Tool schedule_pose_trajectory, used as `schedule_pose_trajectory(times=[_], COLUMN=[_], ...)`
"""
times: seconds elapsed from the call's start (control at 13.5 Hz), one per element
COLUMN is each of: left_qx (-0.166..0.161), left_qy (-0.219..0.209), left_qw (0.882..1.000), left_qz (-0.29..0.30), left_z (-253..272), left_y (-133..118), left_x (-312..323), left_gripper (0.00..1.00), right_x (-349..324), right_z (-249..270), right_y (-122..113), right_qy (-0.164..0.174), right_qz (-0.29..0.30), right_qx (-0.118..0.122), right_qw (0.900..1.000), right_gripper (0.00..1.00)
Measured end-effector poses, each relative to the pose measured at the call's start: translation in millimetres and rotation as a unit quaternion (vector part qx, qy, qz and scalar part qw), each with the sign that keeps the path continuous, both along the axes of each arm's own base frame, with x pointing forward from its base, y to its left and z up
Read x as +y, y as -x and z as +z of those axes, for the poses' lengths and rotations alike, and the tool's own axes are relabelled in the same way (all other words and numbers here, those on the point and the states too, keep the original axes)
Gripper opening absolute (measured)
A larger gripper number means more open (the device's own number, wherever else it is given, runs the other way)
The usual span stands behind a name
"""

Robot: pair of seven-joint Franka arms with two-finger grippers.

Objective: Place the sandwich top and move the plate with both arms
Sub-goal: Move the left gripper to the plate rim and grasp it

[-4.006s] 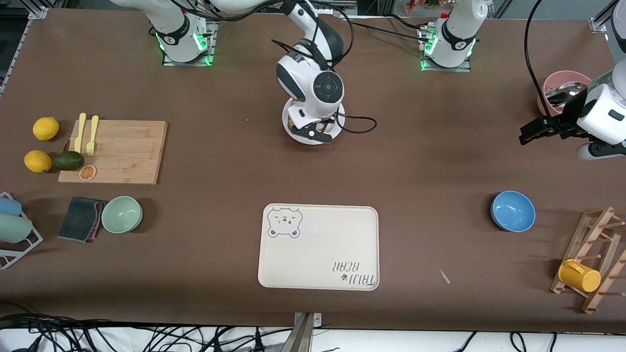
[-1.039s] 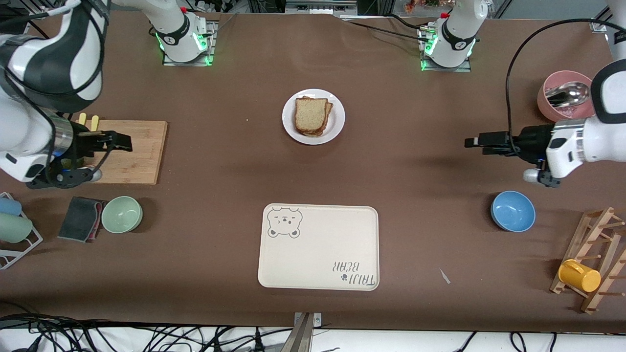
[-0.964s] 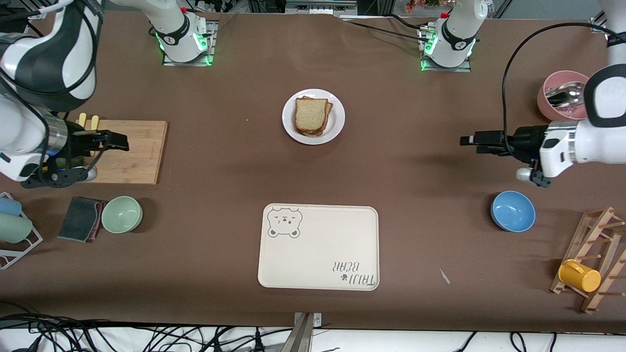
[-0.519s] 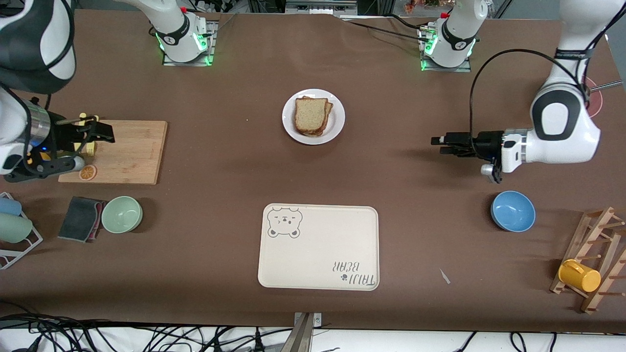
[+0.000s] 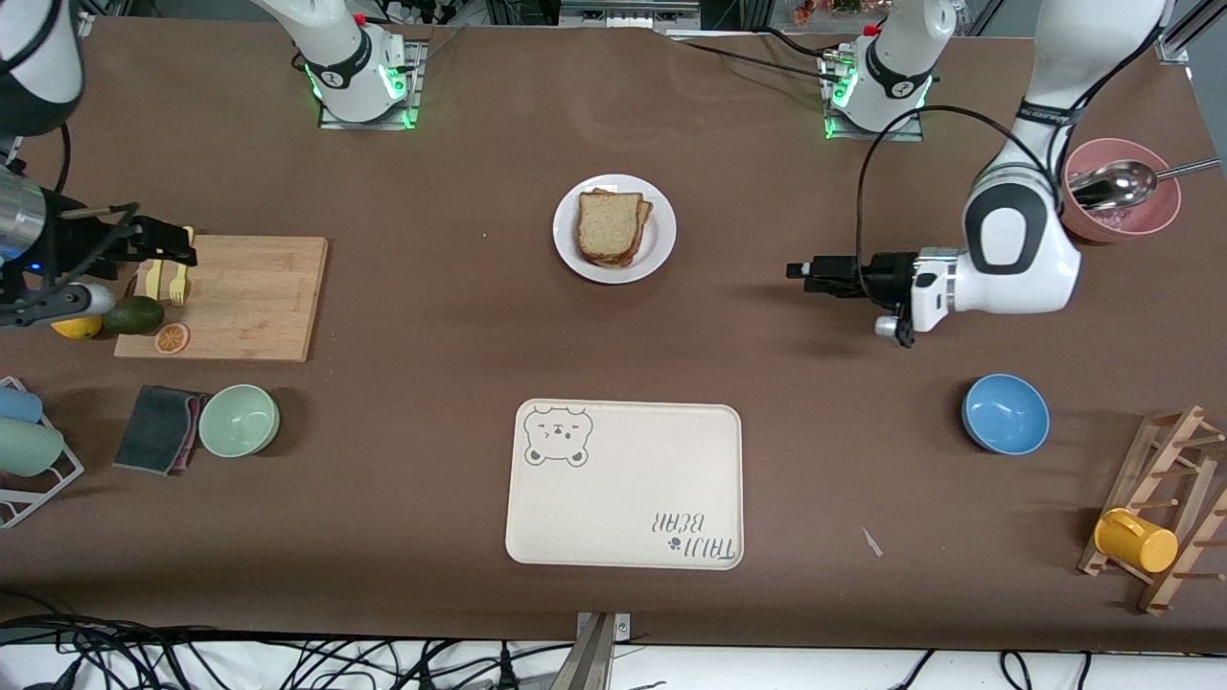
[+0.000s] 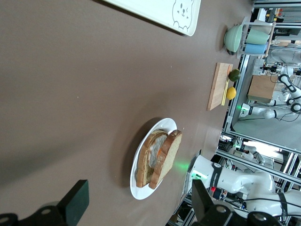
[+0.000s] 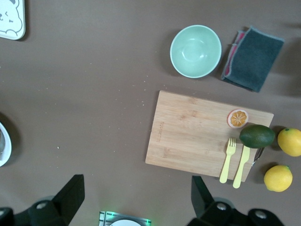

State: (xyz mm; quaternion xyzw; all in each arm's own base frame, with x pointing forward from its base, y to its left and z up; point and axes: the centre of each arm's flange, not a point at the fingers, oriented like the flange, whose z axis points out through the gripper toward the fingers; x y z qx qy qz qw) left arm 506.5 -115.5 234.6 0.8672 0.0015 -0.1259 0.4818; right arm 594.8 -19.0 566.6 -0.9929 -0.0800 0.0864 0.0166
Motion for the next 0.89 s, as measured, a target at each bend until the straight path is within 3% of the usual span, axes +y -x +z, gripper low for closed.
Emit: schedule_pose_trajectory(times=[0.22,0.3,0.59,0.89], left_qx=[0.013,0.016,0.017,0.006], left_qy=[-0.011,-0.014,-0.020,-0.006], left_qw=[1.000,1.000,1.000,1.000], left_qz=[0.003,0.002,-0.017,-0.020], left_z=[-32.3,-39.6,-57.7,-62.1], left_y=[11.7,15.9,35.7,50.6], left_x=[-50.7,-62.0,-75.7,-75.1], left_gripper=[0.96,0.95,0.96,0.99], right_x=[-36.3,-34.6,3.8,21.5], right_z=[39.9,46.5,41.9,43.7], right_y=[23.2,30.0,53.5,59.6], right_qy=[-0.008,-0.010,-0.012,0.001], right_qz=[-0.028,-0.026,-0.023,-0.015], right_qx=[-0.064,-0.072,-0.062,-0.068], right_qw=[0.998,0.997,0.998,0.998], right_gripper=[1.00,1.00,1.00,1.00])
